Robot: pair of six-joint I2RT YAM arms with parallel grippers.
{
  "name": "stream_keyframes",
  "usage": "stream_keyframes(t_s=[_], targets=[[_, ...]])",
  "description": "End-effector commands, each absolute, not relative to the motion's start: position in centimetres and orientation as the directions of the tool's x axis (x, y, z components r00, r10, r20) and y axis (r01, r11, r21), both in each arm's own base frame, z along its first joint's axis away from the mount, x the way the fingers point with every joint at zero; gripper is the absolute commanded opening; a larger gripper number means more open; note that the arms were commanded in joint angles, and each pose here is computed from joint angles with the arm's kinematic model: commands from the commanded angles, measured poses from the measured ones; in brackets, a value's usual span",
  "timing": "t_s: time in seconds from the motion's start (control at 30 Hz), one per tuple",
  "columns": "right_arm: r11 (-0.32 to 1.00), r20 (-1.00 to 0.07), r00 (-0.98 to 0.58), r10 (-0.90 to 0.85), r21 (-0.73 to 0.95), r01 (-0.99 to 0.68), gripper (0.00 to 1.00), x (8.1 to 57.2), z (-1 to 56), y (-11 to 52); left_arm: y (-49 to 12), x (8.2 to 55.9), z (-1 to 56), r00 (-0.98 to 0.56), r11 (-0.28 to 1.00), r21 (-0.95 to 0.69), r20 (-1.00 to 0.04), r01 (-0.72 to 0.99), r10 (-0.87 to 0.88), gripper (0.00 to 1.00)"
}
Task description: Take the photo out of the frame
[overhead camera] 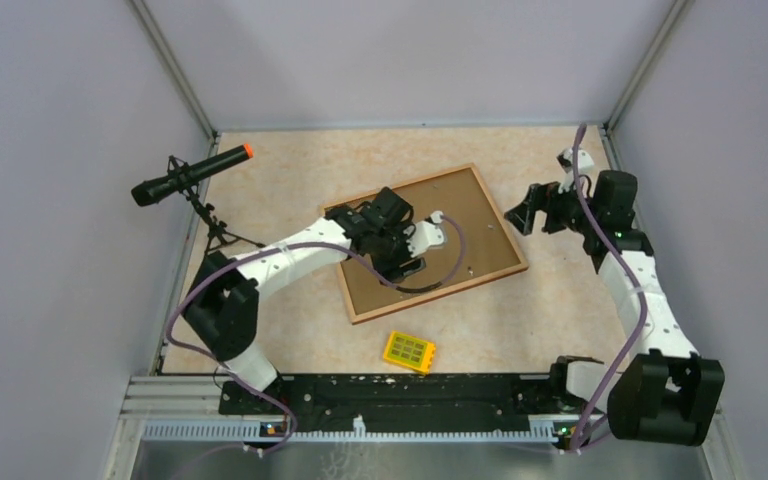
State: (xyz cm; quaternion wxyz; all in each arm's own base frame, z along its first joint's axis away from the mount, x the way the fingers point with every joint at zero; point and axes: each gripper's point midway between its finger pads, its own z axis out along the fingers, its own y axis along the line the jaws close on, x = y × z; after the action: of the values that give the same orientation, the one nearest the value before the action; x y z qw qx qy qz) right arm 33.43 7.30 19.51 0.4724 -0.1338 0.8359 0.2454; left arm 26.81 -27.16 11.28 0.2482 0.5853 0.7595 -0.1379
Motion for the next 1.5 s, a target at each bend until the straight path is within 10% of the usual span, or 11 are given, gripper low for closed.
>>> stream_keyframes(t_s=[0.0,0.57,0.93,1.17,1.47], targets=[[0.906,-0.916,-0.378,0.134,0.268,-0.328,0.99,34.7,23.1,5.4,-31.3,25.2,11.3,-0.144,0.237,0.096,-0.559,0.967,0.817,0.68],[0.834,-0.783,-0.513,0.353,0.512,-0.207,0.99,34.2,20.6,3.9,-36.9,21.6,4.9,-0.065,0.144,0.175,-0.391,0.974,0.918,0.59],[0.791,-0.68,-0.542,0.494,0.61,-0.045,0.99,34.5,17.9,2.9,-36.6,23.9,2.4,-0.154,0.244,0.256,-0.326,0.936,0.933,0.31],[0.734,-0.619,-0.57,0.54,0.678,-0.042,0.99,34.5,17.1,3.8,-38.4,26.1,5.1,-0.264,0.345,0.106,-0.452,0.932,0.852,0.0],[0.6,-0.467,-0.621,0.629,0.8,0.005,0.99,35.0,15.4,5.3,-40.9,30.1,11.4,-0.322,0.384,-0.049,-0.646,0.922,0.692,0.0]])
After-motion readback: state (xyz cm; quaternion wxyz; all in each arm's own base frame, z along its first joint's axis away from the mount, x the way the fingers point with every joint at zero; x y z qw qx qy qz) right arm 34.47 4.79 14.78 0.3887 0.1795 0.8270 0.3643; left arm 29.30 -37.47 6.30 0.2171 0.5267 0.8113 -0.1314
